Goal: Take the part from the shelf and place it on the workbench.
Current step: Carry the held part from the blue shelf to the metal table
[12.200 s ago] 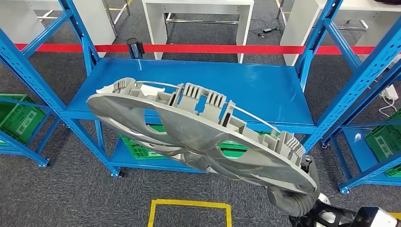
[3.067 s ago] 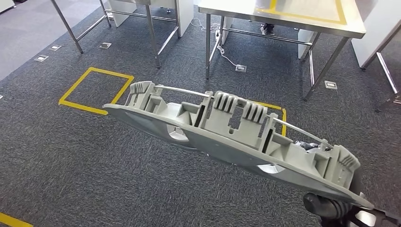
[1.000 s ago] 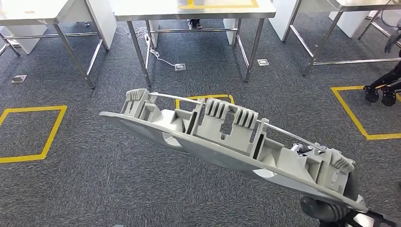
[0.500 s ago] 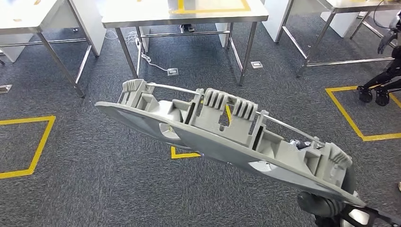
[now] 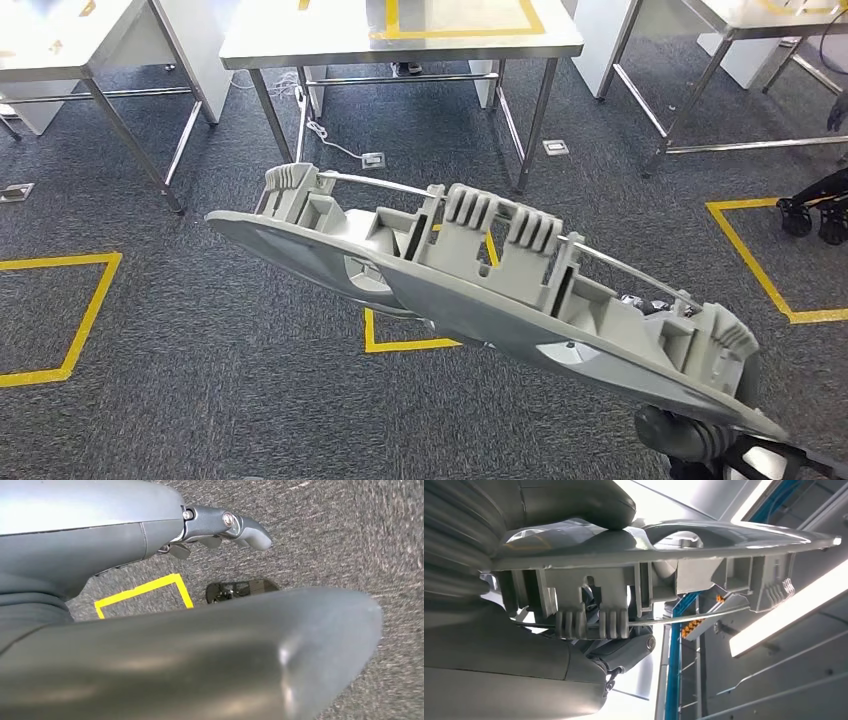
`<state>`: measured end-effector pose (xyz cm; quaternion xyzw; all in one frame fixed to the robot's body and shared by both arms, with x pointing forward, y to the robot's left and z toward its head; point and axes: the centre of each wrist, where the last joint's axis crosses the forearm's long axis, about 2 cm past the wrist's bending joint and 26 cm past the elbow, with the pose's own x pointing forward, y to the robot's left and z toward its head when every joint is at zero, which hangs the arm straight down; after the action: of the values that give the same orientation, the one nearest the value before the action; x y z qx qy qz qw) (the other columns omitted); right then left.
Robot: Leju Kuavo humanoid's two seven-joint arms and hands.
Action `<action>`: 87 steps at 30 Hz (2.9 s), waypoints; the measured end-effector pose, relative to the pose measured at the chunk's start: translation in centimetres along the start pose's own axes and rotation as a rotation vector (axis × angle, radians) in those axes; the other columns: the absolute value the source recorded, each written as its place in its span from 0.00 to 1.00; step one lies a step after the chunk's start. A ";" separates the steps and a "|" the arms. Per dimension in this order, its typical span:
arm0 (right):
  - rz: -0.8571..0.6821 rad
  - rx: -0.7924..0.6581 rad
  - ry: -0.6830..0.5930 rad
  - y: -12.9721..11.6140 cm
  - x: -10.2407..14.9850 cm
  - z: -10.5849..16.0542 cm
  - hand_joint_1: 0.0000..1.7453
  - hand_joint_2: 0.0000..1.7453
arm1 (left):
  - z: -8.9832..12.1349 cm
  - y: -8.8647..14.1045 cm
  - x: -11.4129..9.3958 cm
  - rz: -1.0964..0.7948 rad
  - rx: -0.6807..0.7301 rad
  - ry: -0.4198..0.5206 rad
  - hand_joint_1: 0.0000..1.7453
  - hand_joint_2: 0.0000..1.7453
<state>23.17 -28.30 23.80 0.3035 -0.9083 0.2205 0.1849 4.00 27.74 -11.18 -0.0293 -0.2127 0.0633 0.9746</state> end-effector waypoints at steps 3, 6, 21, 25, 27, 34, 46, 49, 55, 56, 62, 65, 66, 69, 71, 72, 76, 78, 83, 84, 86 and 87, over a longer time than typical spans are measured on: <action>0.002 0.000 -0.002 0.0 0.0 -0.1 1.00 1.00 | 0.0 0.0 0.1 -0.005 -0.001 -0.004 0.00 0.00; 0.005 -0.001 -0.006 -0.1 -0.1 -0.2 1.00 1.00 | -0.1 0.0 0.2 -0.011 -0.003 -0.007 0.00 0.00; 0.008 -0.008 -0.006 -0.1 -0.2 -0.2 1.00 1.00 | 0.0 0.6 0.0 -0.021 0.001 -0.011 0.00 0.00; 0.004 -0.013 0.001 -0.1 -0.3 0.0 1.00 1.00 | 0.1 0.6 -0.2 -0.021 0.000 -0.007 0.00 0.00; 0.003 -0.016 0.001 -0.1 -0.4 0.0 1.00 1.00 | 0.1 0.6 -0.1 -0.021 0.001 -0.008 0.00 0.00; 0.014 -0.026 0.004 -0.2 -0.5 0.0 1.00 1.00 | 0.0 0.8 0.1 -0.024 0.003 -0.013 0.00 0.00; 0.026 -0.038 0.006 -0.3 -0.8 -0.2 1.00 1.00 | 0.1 0.8 -0.3 -0.023 0.004 -0.008 0.00 0.00; 0.035 -0.051 0.004 -0.3 -0.8 -0.2 1.00 1.00 | 0.2 0.8 -0.4 -0.024 0.004 -0.010 0.00 0.00; 0.080 -0.093 0.028 -0.1 -0.8 0.2 1.00 1.00 | 0.2 0.8 -0.4 -0.024 0.004 -0.014 0.00 0.00; 0.084 -0.095 0.032 0.0 -0.8 0.3 1.00 1.00 | 0.2 0.7 -0.4 -0.022 0.003 -0.013 0.00 0.00; 0.091 -0.096 0.047 0.6 -1.0 0.4 1.00 1.00 | 0.1 0.5 -0.1 -0.019 0.001 -0.018 0.00 0.00; 0.088 -0.094 0.044 0.6 -1.0 0.3 1.00 1.00 | 0.0 0.5 -0.1 -0.020 0.001 -0.017 0.00 0.00; 0.086 -0.094 0.042 0.7 -1.0 0.3 1.00 1.00 | 0.0 0.5 0.0 -0.020 0.001 -0.019 0.00 0.00; 0.079 -0.095 0.042 0.8 -1.1 0.3 1.00 1.00 | 0.1 0.5 -0.1 -0.020 0.001 -0.016 0.00 0.00; 0.072 -0.096 0.040 0.9 -1.1 0.3 1.00 1.00 | 0.1 0.6 -0.3 -0.021 0.002 -0.009 0.00 0.00; 0.069 -0.096 0.039 0.9 -1.1 0.3 1.00 1.00 | 0.2 0.6 -0.4 -0.021 0.003 -0.006 0.00 0.00; 0.063 -0.096 0.038 1.0 -1.2 0.2 1.00 1.00 | 0.2 0.6 -0.4 -0.023 0.002 -0.003 0.00 0.00; 0.059 -0.094 0.037 1.0 -1.2 0.2 1.00 1.00 | 0.1 0.6 -0.4 -0.023 0.001 -0.004 0.00 0.00; 0.055 -0.085 0.025 0.8 -1.2 -0.1 1.00 1.00 | 0.0 0.5 -0.1 -0.026 0.002 -0.013 0.00 0.00; 0.054 -0.085 0.024 0.8 -1.2 -0.1 1.00 1.00 | 0.1 0.6 -0.1 -0.027 0.002 -0.013 0.00 0.00; 0.052 -0.083 0.022 0.8 -1.2 -0.1 1.00 1.00 | 0.1 0.6 -0.2 -0.027 0.002 -0.012 0.00 0.00; 0.052 -0.081 0.021 0.8 -1.2 -0.2 1.00 1.00 | 0.1 0.6 -0.2 -0.027 0.002 -0.012 0.00 0.00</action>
<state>23.63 -27.10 23.17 0.2699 -0.9221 0.1913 0.2008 3.72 28.29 -11.22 -0.0252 -0.2188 0.0504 0.9742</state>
